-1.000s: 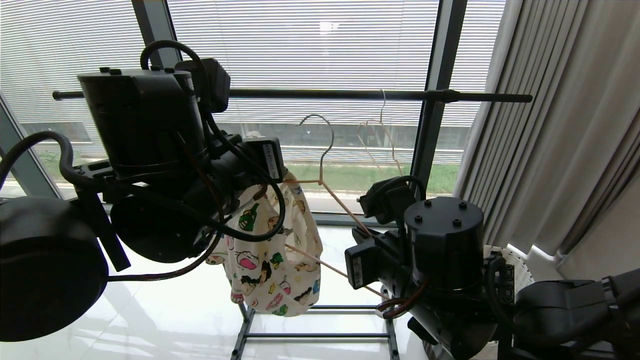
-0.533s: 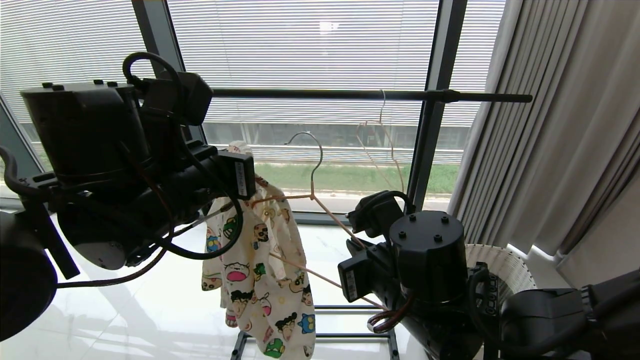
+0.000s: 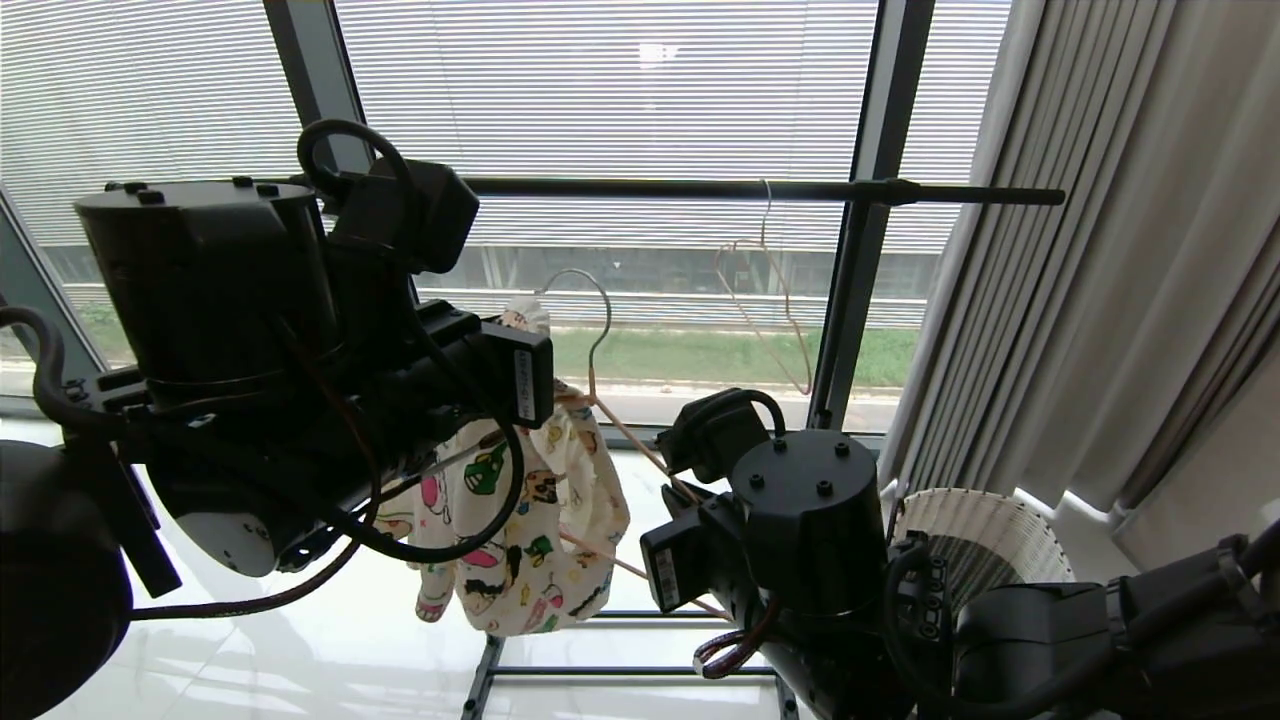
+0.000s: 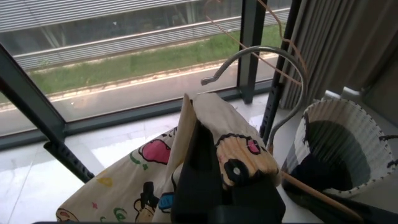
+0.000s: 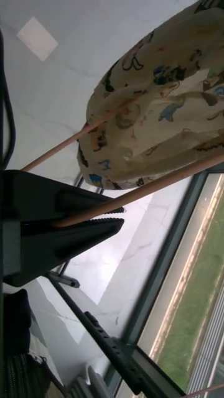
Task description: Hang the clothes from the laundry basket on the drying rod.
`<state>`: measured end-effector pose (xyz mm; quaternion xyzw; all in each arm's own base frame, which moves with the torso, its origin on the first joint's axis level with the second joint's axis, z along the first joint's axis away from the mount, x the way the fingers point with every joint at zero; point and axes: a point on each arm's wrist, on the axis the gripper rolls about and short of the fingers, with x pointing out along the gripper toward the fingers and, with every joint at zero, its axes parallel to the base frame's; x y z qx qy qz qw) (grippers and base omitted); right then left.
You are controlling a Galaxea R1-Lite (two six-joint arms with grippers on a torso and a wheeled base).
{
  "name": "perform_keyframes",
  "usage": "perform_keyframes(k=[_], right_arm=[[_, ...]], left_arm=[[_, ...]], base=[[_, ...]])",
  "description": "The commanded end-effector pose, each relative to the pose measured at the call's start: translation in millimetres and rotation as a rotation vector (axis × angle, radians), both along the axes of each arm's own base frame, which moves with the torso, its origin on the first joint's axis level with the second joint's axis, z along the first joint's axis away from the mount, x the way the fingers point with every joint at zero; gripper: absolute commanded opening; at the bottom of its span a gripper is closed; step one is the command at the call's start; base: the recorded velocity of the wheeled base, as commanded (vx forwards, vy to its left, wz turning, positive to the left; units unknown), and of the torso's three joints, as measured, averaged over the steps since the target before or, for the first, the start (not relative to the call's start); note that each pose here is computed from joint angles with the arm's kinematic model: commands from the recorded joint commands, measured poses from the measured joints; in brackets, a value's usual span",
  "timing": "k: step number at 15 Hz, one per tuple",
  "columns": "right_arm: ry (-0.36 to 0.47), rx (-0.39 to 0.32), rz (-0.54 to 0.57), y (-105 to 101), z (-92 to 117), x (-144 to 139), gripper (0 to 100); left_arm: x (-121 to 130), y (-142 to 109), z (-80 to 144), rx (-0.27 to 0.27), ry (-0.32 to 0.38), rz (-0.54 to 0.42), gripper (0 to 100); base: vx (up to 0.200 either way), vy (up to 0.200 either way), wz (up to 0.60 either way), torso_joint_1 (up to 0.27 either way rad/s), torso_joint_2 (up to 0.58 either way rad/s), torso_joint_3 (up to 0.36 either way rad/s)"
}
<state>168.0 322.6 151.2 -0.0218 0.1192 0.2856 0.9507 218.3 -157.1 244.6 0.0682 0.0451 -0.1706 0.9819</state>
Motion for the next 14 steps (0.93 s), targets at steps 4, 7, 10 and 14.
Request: perform_keyframes(k=[4, 7, 10, 14], right_arm=[[0.000, 0.009, 0.002, 5.5, -1.0, 0.8, 0], [-0.001, 0.011, -0.021, 2.2, -0.6, 7.4, 0], [-0.003, 0.013, -0.045, -2.4, 0.5, 14.6, 0], [-0.013, 0.028, -0.062, -7.5, 6.9, 18.3, 0]], left_arm=[[-1.8, -1.6, -1.1, 0.003, 0.003, -0.009, 0], [-2.8, -1.8, -0.2, 0.000, -0.001, -0.014, 100], [-10.2, 4.4, 6.9, -0.012, -0.025, -0.011, 100], [-24.6, 29.5, 1.7, 0.000, -0.023, 0.034, 100]], base=[[0.000, 0.000, 0.00, 0.000, 0.00, 0.000], [0.000, 0.000, 0.00, 0.000, 0.00, 0.000], [0.000, 0.000, 0.00, 0.000, 0.00, 0.000], [0.000, 0.000, 0.00, 0.000, 0.00, 0.000]])
